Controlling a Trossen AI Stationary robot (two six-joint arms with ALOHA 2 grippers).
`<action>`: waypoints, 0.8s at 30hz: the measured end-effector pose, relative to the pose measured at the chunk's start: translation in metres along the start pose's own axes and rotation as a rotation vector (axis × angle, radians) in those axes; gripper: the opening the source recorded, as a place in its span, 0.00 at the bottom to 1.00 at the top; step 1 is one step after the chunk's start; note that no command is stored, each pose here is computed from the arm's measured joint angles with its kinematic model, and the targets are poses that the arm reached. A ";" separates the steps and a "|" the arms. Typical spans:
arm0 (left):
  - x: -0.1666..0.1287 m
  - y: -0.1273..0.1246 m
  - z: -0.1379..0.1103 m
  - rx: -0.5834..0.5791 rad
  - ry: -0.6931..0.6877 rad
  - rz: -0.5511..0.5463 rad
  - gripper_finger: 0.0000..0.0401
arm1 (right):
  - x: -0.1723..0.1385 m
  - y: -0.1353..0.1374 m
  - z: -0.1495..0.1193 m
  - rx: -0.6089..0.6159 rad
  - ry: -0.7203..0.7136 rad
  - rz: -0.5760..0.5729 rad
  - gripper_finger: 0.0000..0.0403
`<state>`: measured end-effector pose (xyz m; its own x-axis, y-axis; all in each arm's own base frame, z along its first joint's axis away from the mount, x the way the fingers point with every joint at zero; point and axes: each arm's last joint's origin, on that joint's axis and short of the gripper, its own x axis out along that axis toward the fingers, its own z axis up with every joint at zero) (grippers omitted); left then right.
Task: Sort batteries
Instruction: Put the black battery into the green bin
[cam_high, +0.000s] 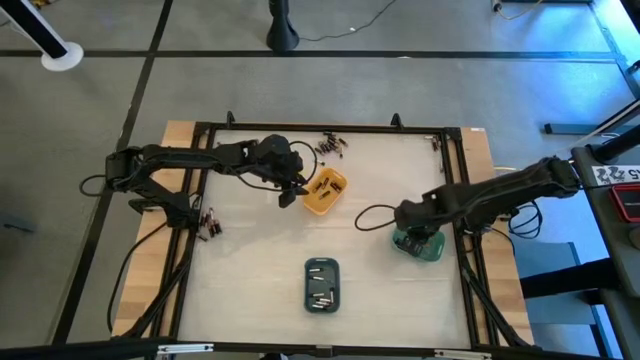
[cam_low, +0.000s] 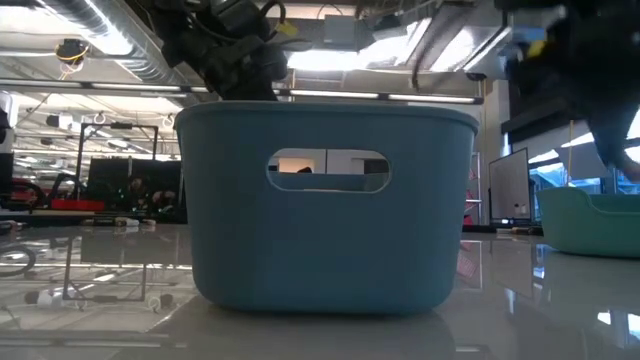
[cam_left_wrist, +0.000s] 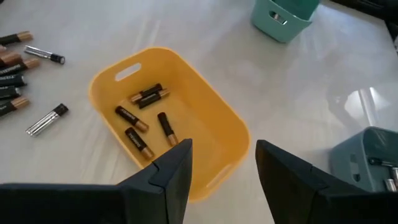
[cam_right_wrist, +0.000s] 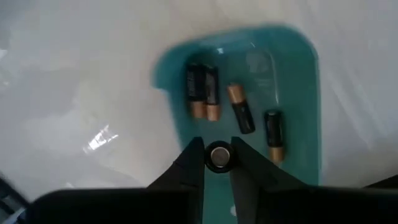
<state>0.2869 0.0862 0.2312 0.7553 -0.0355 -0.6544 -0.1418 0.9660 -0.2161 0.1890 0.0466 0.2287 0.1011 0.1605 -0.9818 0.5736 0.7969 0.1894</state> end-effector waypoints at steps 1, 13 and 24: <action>0.000 0.000 0.000 0.000 0.001 0.000 0.41 | 0.006 -0.002 -0.001 0.008 0.016 0.001 0.11; 0.000 0.000 0.001 -0.025 -0.006 0.000 0.41 | 0.043 -0.021 -0.015 0.078 0.158 -0.003 0.12; 0.000 0.000 0.000 -0.046 -0.006 0.024 0.41 | 0.061 -0.027 -0.016 0.128 0.115 0.005 0.12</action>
<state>0.2872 0.0867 0.2314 0.7553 -0.0104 -0.6552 -0.1894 0.9537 -0.2335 0.1669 0.0444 0.1640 0.0146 0.2357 -0.9717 0.6733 0.7162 0.1838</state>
